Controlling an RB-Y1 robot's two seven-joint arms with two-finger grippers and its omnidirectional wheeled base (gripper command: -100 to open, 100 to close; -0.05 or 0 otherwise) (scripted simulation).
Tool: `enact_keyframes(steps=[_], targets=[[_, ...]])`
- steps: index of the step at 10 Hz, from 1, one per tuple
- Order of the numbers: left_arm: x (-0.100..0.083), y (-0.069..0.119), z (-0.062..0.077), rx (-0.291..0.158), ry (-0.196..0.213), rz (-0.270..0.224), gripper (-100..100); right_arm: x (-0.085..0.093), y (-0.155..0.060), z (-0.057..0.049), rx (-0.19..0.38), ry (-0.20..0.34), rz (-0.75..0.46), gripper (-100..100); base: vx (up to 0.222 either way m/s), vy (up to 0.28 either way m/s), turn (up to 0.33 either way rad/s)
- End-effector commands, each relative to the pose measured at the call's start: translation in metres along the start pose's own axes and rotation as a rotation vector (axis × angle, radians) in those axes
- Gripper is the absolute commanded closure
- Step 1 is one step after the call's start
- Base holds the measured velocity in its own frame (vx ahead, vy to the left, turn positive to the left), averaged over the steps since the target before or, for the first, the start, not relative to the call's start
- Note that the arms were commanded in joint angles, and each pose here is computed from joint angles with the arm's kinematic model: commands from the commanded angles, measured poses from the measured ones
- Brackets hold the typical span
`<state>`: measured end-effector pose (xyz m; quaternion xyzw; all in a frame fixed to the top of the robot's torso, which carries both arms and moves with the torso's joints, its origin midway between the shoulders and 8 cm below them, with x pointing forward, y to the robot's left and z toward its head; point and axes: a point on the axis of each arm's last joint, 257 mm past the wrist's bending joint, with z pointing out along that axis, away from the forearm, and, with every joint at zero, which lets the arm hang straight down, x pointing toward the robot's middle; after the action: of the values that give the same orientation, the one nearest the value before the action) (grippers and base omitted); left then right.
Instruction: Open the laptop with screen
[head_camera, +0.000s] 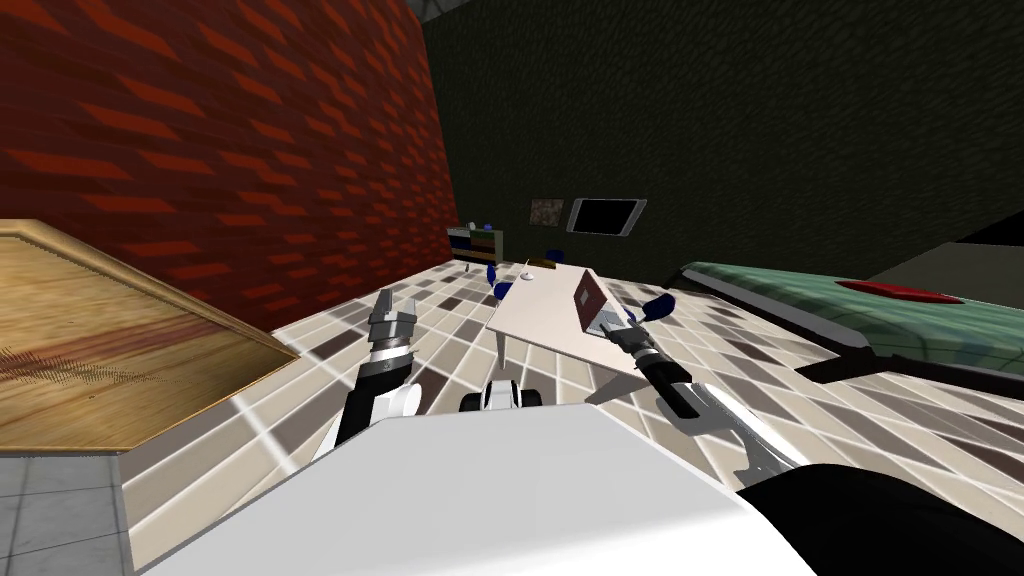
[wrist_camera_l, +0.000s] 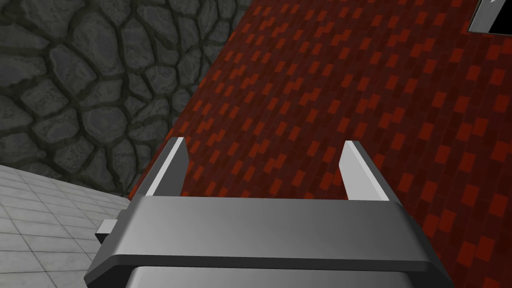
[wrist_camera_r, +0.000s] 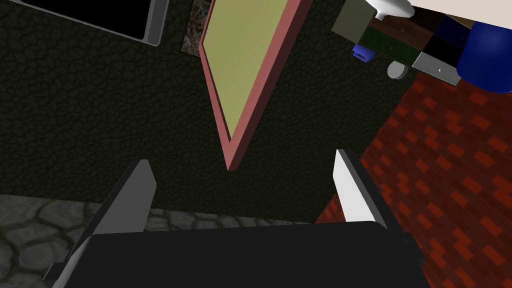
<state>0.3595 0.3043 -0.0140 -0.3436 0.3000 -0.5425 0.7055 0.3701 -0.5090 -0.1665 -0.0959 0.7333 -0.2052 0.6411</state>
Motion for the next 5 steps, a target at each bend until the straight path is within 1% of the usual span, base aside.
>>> enact_keyframes(steps=[1,5], targets=[[0.0,0.0,0.0,0.0,0.0,0.0,0,0.013,-0.035,-0.003,0.047,0.057,-0.192,-100,0.093,0.123,0.031],[0.0,0.0,0.0,0.0,0.0,0.0,0,0.019,-0.083,-0.002,0.102,0.117,-0.43,-100,0.094,0.112,0.031]])
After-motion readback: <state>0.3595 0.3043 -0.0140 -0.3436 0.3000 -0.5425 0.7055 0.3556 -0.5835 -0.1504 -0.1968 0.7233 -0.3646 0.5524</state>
